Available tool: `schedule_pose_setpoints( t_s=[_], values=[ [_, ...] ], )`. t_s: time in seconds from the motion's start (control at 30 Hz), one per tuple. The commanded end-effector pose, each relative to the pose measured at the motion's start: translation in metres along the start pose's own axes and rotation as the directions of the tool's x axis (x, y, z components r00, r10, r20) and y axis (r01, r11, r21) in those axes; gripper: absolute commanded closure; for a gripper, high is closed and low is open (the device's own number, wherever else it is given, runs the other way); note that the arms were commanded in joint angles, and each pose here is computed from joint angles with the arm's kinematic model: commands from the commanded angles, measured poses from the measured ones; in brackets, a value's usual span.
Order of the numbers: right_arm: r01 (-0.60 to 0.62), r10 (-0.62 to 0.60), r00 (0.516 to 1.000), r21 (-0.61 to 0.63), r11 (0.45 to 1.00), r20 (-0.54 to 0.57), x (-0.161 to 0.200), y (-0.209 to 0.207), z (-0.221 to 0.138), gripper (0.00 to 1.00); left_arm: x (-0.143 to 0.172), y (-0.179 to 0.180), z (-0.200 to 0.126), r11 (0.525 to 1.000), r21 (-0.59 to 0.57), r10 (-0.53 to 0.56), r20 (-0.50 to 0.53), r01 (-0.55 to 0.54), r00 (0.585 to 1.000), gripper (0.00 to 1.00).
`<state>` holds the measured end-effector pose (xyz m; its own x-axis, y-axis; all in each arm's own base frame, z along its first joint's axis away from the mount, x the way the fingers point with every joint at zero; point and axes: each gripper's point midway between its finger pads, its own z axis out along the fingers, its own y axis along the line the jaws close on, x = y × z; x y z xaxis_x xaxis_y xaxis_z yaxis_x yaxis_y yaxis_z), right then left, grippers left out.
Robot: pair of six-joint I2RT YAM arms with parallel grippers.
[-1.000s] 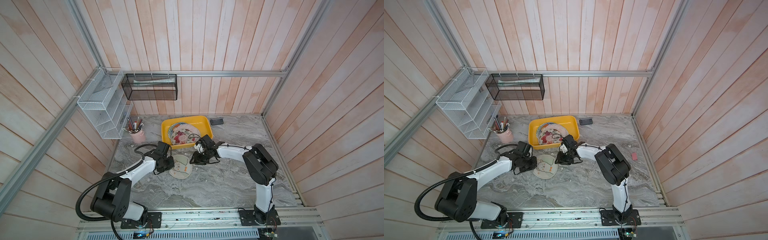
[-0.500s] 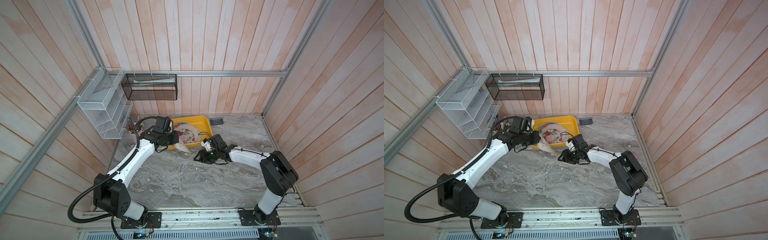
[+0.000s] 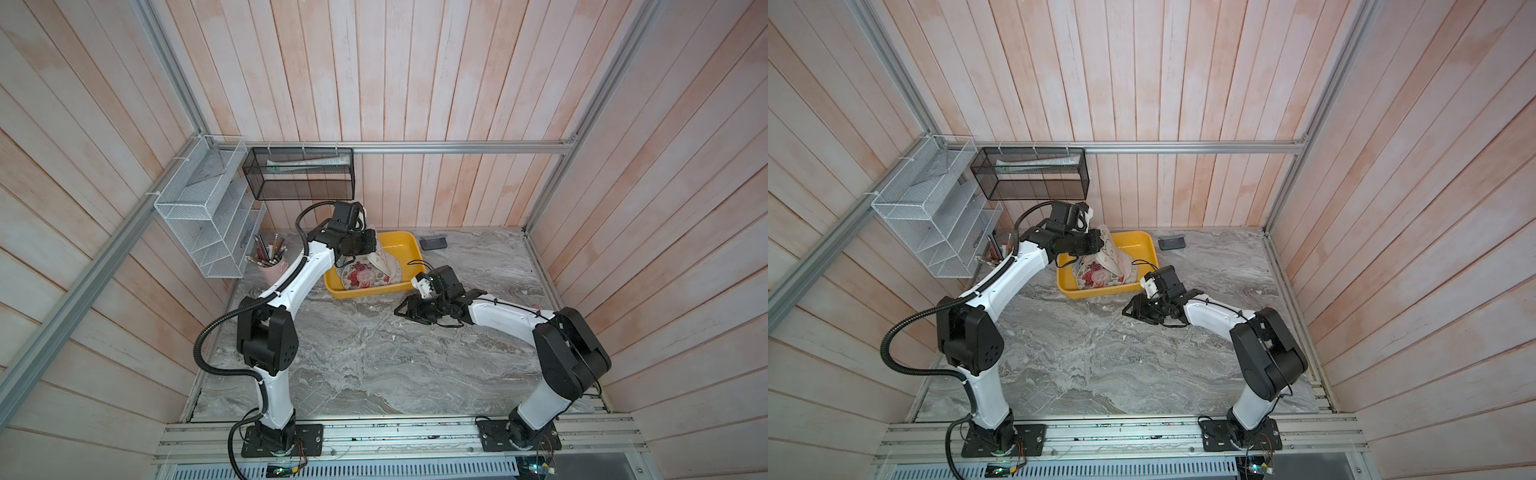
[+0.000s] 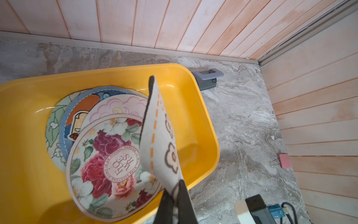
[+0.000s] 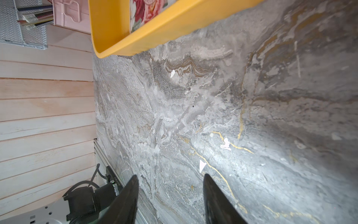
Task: Put the coasters into the storage box
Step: Place the coaster in the storage box.
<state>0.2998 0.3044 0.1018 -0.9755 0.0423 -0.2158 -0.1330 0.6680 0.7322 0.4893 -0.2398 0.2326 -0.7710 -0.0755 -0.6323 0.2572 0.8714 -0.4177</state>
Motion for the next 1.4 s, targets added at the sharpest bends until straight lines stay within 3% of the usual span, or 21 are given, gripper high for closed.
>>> schedule_pose_setpoints(
  t_s=[0.0,0.23,0.5,0.6,0.67,0.8,1.07,1.37],
  values=[
    [-0.012,0.012,1.000,-0.012,1.000,0.013,-0.001,-0.001,-0.007,0.46,-0.014,-0.016,0.012,0.996,0.077,0.039,0.041,-0.042,0.998,1.00],
    [-0.012,0.012,1.000,-0.018,1.000,0.024,-0.005,0.000,-0.011,0.45,0.015,0.020,0.056,0.997,0.068,0.029,0.005,-0.029,1.000,1.00],
    [-0.012,0.013,1.000,-0.021,1.000,0.028,-0.004,0.000,-0.015,0.44,0.052,0.101,0.059,0.996,-0.081,-0.041,-0.048,0.037,0.998,0.99],
    [-0.010,0.011,0.999,-0.022,1.000,0.031,-0.005,0.001,-0.016,0.44,0.061,0.120,0.057,0.989,-0.139,-0.051,-0.065,0.041,0.997,0.57],
    [-0.008,0.009,0.999,-0.022,1.000,0.036,-0.007,0.002,-0.017,0.44,0.060,0.123,0.052,0.987,-0.156,-0.046,-0.054,0.037,0.997,0.43],
    [-0.002,0.003,0.999,-0.022,1.000,0.046,-0.009,0.003,-0.020,0.43,0.052,0.123,0.041,0.984,-0.174,-0.033,-0.024,0.029,0.999,0.34],
    [0.015,-0.016,0.997,0.009,1.000,0.078,-0.018,-0.006,-0.031,0.40,0.038,0.108,0.010,0.988,-0.151,-0.003,0.065,0.013,0.998,0.27],
    [0.093,-0.121,0.968,0.133,0.987,0.218,-0.066,-0.031,-0.078,0.16,0.065,0.117,-0.051,0.974,-0.226,0.025,0.177,0.016,0.984,0.02]
  ],
)
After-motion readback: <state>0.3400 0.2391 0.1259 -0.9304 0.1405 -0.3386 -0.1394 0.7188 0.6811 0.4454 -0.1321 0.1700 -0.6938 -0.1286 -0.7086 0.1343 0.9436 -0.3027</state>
